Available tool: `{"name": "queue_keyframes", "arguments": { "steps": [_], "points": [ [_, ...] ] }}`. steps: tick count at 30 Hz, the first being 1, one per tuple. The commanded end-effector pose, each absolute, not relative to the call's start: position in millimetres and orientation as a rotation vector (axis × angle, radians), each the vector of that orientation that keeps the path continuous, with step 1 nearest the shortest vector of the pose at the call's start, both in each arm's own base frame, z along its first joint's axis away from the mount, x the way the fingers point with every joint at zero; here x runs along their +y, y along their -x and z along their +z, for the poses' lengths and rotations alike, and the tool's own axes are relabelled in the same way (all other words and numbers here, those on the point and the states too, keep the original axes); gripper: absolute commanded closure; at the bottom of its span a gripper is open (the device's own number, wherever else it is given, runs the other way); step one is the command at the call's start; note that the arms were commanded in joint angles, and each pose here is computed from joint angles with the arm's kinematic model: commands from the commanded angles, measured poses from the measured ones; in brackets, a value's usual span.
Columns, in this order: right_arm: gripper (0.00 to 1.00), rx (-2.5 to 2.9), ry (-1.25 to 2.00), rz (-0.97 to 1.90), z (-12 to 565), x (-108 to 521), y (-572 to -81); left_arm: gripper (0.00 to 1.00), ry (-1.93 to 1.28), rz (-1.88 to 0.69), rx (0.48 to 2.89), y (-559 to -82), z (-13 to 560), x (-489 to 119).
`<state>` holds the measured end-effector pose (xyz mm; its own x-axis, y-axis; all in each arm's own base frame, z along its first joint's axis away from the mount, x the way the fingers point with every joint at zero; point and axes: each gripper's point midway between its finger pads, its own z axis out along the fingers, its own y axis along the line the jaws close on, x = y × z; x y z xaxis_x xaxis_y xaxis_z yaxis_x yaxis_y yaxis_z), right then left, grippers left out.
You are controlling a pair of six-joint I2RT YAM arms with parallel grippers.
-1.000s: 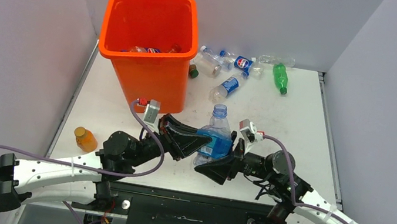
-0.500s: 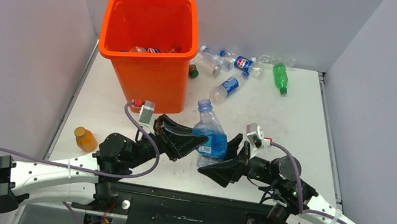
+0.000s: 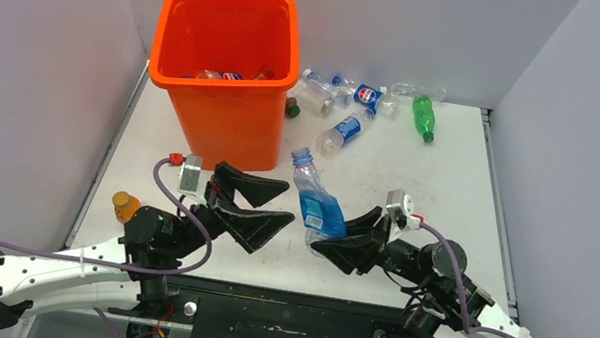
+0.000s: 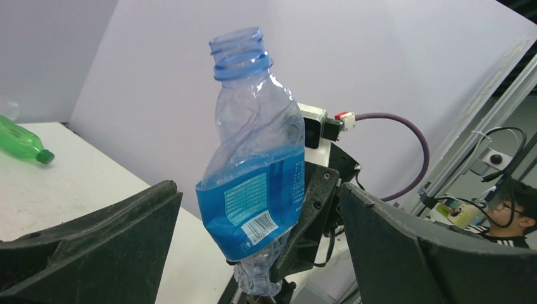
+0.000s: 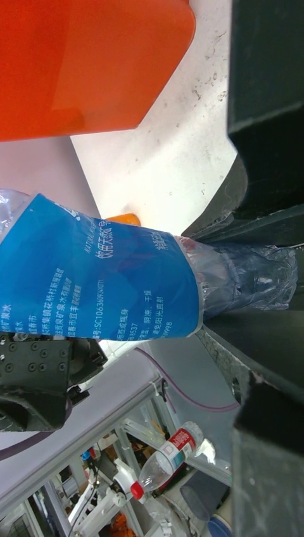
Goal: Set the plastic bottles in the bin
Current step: Place the plastic bottle in the trash bin.
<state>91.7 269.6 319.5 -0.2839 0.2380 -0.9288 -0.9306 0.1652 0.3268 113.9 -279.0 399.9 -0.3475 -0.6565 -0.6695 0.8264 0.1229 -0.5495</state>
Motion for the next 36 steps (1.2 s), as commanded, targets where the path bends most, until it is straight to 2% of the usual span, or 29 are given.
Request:
{"name": "queue_keyframes", "arguments": {
  "steps": [1, 8, 12, 13, 16, 17, 19, 23, 24, 27, 28, 29, 31, 33, 34, 36],
  "points": [
    [0.95, 1.294, 0.742, 1.329, 340, 265, -93, 0.04, -0.162, -1.445, 1.103, -125, 428, -263],
    [0.95, 1.288, 0.784, 1.315, 338, 266, -91, 0.04, -0.151, -1.406, 1.101, -134, 459, -270],
    [0.95, 1.293, 0.801, 1.296, 336, 266, -92, 0.01, -0.167, -1.388, 1.163, -140, 460, -284],
    [0.95, 1.295, 0.803, 1.292, 335, 266, -92, 0.03, -0.17, -1.385, 1.176, -141, 459, -287],
    [0.95, 1.297, 0.813, 1.279, 334, 265, -92, 0.19, -0.176, -1.392, 1.194, -142, 458, -292],
    [0.95, 1.298, 0.818, 1.272, 333, 265, -92, 0.29, -0.179, -1.399, 1.193, -141, 459, -293],
    [0.95, 1.306, 0.824, 1.262, 330, 265, -93, 0.43, -0.184, -1.408, 1.191, -140, 460, -294],
    [0.95, 1.309, 0.833, 1.252, 327, 265, -93, 0.54, -0.19, -1.414, 1.191, -141, 463, -295],
    [0.95, 1.312, 0.837, 1.251, 326, 265, -93, 0.6, -0.197, -1.417, 1.189, -140, 464, -296],
    [0.95, 1.325, 0.833, 1.244, 324, 264, -94, 0.96, -0.221, -1.419, 1.181, -138, 466, -299],
    [0.88, 1.333, 0.825, 1.24, 323, 264, -95, 1.0, -0.223, -1.416, 1.181, -139, 466, -300],
    [0.74, 1.341, 0.82, 1.238, 323, 263, -95, 1.0, -0.226, -1.413, 1.181, -139, 466, -300],
    [0.33, 1.338, 0.808, 1.25, 328, 261, -94, 1.0, -0.232, -1.403, 1.172, -139, 467, -300],
    [0.03, 1.325, 0.78, 1.26, 336, 257, -92, 1.0, -0.239, -1.381, 1.149, -139, 474, -294],
    [0.09, 1.317, 0.768, 1.264, 342, 253, -91, 1.0, -0.233, -1.36, 1.137, -140, 480, -289],
    [0.1, 1.299, 0.758, 1.267, 355, 247, -87, 1.0, -0.225, -1.304, 1.11, -142, 496, -277]
  ]
}}
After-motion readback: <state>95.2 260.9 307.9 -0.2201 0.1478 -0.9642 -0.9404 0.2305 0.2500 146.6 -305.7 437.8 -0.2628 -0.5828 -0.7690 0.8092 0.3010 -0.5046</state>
